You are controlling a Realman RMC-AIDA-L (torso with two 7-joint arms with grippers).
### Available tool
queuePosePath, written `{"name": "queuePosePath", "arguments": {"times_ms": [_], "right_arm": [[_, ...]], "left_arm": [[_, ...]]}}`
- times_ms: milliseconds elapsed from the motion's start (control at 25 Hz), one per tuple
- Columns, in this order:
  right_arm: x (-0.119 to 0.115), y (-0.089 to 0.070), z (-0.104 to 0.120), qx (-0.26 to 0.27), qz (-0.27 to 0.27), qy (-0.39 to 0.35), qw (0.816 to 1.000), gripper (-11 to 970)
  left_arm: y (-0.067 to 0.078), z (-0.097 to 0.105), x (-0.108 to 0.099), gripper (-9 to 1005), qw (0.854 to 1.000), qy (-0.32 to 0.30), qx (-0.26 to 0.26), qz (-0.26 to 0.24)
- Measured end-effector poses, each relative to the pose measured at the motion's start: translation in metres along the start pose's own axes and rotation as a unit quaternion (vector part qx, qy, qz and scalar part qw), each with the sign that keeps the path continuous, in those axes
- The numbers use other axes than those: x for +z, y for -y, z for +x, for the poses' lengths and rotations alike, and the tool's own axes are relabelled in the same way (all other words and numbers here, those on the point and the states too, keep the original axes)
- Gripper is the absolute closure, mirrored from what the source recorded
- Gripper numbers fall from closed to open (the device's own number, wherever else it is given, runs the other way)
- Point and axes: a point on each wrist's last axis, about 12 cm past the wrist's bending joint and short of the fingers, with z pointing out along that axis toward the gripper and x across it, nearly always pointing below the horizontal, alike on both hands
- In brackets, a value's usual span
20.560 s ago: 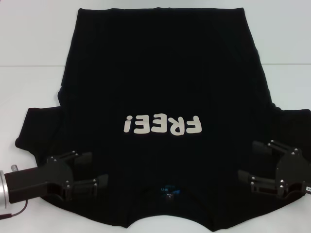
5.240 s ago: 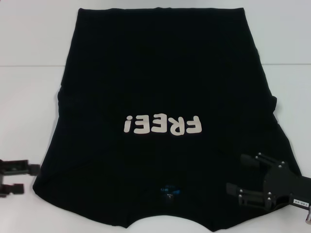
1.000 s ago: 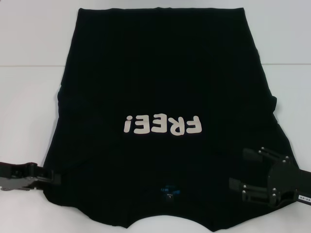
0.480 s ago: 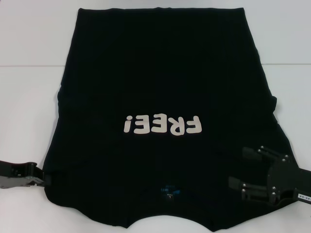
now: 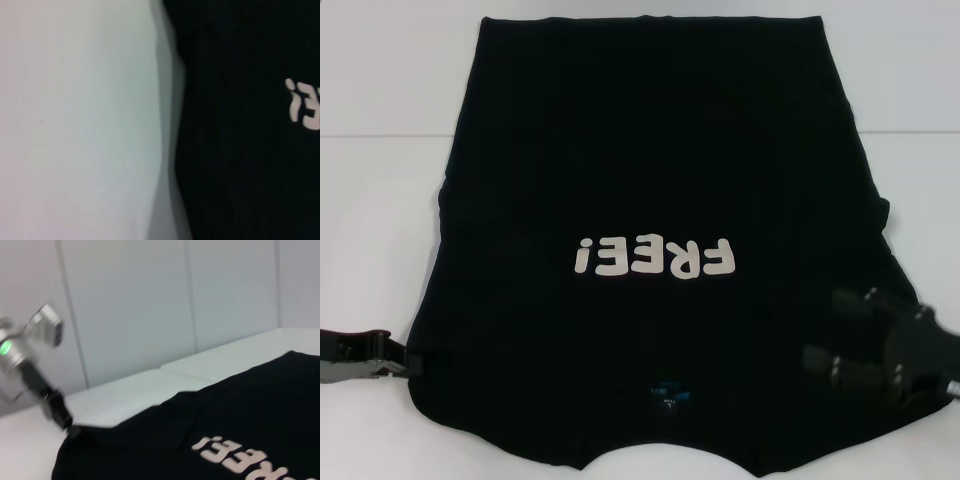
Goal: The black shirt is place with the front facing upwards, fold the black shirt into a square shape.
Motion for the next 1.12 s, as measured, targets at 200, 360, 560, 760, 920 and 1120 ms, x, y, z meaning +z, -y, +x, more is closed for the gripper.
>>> {"name": "queuePosePath", "arguments": {"times_ms": [200, 360, 560, 760, 920, 1120], "right_arm": [[-0.021, 0.023, -0.036, 0.096, 0.02, -0.02, 0.995, 47], [-0.037, 0.045, -0.074, 0.204, 0.049, -0.099, 0.973, 48], [-0.039, 0.062, -0.115, 0.303, 0.102, -0.247, 0.915, 50], [-0.035, 0.066, -0.131, 0.33, 0.157, -0.373, 0.853, 51], [-0.03, 0.067, -0.129, 0.33, 0.173, -0.41, 0.833, 92], [-0.03, 0.067, -0.112, 0.347, 0.173, -0.418, 0.822, 170]], "left_arm": [[-0.003, 0.002, -0.003, 928, 0.999, 0.019, -0.003, 0.032], [-0.007, 0.004, -0.007, 943, 0.998, 0.03, -0.008, 0.05], [-0.012, 0.007, -0.012, 944, 0.997, 0.038, -0.004, 0.061], [-0.015, 0.01, -0.015, 945, 0.997, 0.04, -0.001, 0.065], [-0.015, 0.011, -0.015, 946, 0.996, 0.047, 0.001, 0.072], [-0.014, 0.011, -0.015, 946, 0.996, 0.051, 0.003, 0.076]]}}
